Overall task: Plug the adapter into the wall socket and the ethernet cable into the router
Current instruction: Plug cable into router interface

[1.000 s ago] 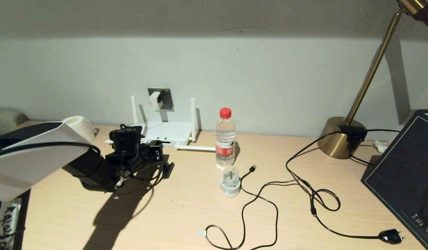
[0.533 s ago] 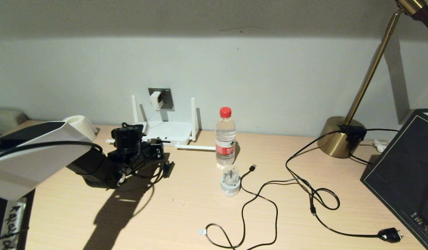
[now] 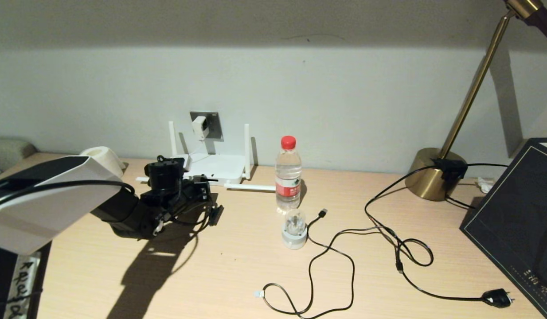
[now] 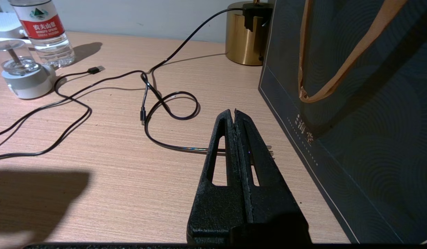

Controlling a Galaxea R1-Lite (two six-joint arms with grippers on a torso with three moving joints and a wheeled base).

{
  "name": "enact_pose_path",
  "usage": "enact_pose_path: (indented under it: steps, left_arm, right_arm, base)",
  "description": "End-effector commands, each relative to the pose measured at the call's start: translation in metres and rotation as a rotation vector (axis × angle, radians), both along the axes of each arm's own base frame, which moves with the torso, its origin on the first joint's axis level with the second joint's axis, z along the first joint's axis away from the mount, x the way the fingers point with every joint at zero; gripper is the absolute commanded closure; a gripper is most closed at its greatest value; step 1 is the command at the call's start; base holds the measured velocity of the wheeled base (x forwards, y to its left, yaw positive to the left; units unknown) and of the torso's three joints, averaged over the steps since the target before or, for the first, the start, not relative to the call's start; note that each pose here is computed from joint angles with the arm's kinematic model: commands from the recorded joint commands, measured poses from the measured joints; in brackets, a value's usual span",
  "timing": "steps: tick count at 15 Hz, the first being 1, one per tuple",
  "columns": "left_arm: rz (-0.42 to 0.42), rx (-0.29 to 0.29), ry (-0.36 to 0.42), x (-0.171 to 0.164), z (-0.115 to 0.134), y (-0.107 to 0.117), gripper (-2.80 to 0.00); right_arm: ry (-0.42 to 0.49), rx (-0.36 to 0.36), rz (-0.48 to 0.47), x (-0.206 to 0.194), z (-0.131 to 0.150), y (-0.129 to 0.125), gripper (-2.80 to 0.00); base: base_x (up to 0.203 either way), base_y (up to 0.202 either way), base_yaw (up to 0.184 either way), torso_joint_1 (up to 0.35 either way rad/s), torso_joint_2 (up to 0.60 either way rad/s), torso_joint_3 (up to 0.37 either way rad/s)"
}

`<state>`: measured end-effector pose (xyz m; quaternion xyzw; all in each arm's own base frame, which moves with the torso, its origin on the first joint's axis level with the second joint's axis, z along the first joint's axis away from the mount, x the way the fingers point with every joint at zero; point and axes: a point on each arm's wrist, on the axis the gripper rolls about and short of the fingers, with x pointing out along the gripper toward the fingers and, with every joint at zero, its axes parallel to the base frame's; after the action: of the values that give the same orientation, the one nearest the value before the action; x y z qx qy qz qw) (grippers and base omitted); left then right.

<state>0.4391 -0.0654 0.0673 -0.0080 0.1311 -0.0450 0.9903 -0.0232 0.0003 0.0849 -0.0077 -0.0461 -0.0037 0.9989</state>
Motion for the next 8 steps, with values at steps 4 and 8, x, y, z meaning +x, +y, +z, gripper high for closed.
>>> enact_pose_path:
  steps: [4, 8]
  left_arm:
    - [-0.039, 0.004, 0.002, -0.008, -0.003, -0.006, 0.0]
    - [-0.054, 0.007, -0.016, -0.018, -0.003, -0.011, 0.0]
  right_arm:
    - [0.036, 0.0, 0.001, 0.003, -0.01, 0.0, 0.0]
    - [0.036, 0.0, 0.001, 0.003, -0.01, 0.0, 0.0]
  base:
    - [0.0, 0.0, 0.0, 0.0, 0.0, 0.0]
    - [0.0, 0.0, 0.0, 0.0, 0.0, 0.0]
